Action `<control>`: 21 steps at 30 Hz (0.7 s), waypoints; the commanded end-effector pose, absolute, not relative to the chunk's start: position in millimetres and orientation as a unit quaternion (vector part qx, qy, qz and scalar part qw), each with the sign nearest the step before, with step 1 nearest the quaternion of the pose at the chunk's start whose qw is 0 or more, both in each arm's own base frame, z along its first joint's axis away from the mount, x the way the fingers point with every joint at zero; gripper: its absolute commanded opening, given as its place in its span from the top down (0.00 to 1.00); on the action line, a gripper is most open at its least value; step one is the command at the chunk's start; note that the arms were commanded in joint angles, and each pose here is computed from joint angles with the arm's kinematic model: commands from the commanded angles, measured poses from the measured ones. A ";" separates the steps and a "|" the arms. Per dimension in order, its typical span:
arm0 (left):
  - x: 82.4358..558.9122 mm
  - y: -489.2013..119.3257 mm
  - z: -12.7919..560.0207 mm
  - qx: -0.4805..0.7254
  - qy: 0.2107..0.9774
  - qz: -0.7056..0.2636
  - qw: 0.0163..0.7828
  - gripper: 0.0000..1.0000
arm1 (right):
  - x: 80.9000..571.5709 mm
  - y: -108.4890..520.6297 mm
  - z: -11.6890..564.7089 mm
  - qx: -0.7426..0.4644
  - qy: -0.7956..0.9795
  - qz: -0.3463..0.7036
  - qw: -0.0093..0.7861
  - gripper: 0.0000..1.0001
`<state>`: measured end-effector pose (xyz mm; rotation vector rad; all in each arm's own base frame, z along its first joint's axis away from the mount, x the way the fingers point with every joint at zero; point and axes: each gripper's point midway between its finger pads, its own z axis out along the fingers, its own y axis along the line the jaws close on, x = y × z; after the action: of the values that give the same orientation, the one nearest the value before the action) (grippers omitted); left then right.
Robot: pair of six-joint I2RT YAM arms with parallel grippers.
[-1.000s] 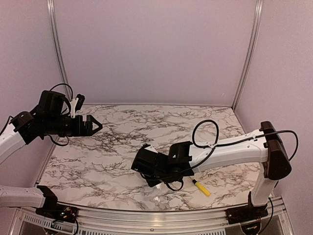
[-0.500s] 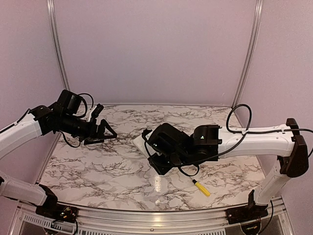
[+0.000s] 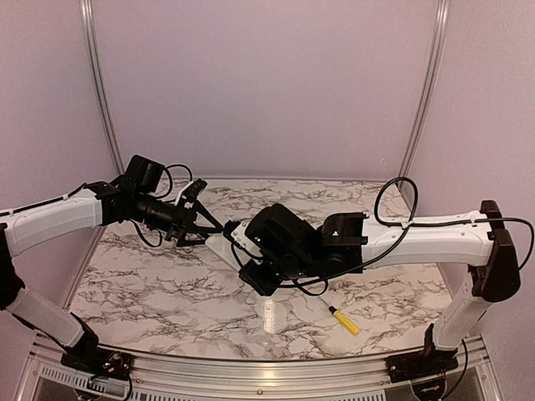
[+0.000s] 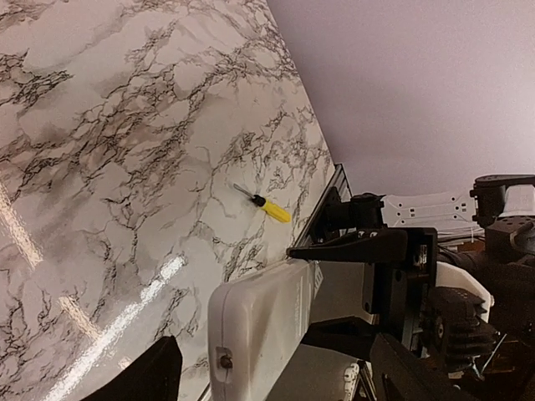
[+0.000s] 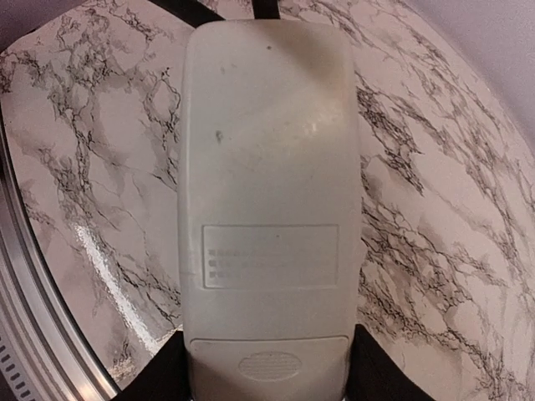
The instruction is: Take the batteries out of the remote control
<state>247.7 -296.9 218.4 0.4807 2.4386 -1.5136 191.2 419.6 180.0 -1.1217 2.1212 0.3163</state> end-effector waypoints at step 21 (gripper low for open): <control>229.7 -310.9 216.0 0.223 0.786 -0.576 0.039 0.57 | 206.8 443.9 222.9 -0.439 0.781 0.146 0.420 0.99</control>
<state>232.4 -310.6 214.5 0.6333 2.4168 -1.7337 196.6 433.2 192.5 -1.1553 2.0289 0.3286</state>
